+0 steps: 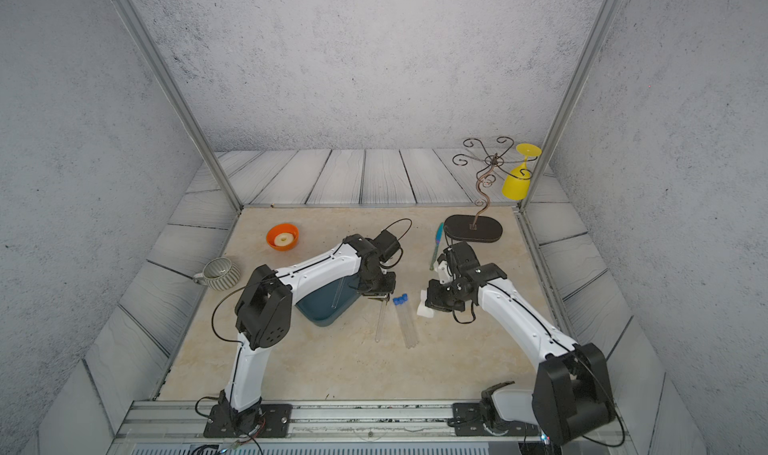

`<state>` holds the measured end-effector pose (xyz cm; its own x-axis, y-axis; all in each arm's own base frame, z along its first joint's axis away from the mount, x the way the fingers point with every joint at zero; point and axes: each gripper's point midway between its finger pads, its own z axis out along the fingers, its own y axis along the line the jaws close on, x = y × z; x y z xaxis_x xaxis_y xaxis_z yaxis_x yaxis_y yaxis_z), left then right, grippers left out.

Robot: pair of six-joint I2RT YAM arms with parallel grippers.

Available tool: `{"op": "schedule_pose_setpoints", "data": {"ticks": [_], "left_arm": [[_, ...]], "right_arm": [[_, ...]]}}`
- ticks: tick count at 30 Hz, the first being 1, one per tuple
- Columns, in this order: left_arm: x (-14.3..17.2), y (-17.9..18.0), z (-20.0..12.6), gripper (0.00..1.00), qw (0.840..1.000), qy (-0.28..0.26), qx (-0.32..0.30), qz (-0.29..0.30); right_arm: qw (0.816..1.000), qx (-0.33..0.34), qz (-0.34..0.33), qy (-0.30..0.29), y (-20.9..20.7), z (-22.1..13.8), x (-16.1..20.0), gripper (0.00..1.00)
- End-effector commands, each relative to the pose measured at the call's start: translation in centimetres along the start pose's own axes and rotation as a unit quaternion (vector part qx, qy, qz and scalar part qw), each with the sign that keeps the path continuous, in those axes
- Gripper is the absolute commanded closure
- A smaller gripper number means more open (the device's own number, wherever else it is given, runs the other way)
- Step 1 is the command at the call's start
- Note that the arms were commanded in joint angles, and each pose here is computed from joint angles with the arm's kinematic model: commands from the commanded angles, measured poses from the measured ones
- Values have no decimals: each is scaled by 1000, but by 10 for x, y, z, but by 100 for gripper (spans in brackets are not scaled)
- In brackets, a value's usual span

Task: Wipe the exteriors of test tubes
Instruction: Pick up the test tube at the center of the board, then wipe the dirt from the test tube.

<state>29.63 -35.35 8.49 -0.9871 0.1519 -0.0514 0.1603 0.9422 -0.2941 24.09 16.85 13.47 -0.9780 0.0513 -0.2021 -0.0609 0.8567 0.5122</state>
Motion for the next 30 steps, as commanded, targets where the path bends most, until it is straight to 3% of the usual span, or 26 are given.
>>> {"op": "schedule_pose_setpoints", "data": {"ticks": [1, 6, 12, 17, 30], "left_arm": [[-12, -20, -44, 90, 998, -34, 52, -19], [-24, -38, -77, 90, 992, -58, 106, -43], [-32, -43, -114, 90, 984, -83, 144, -59], [-32, -46, -133, 90, 981, -99, 161, -51], [-32, -52, -156, 90, 972, -134, 190, -37]], "right_arm": [[998, -53, 20, 14, 26, -4, 18, 91], [997, -64, -36, 20, 59, -2, 27, 91], [989, -119, -80, -35, 91, -25, 10, 91], [982, -159, -79, -60, 108, -35, 2, 90], [979, -169, -69, -90, 130, -32, -36, 90]]}}
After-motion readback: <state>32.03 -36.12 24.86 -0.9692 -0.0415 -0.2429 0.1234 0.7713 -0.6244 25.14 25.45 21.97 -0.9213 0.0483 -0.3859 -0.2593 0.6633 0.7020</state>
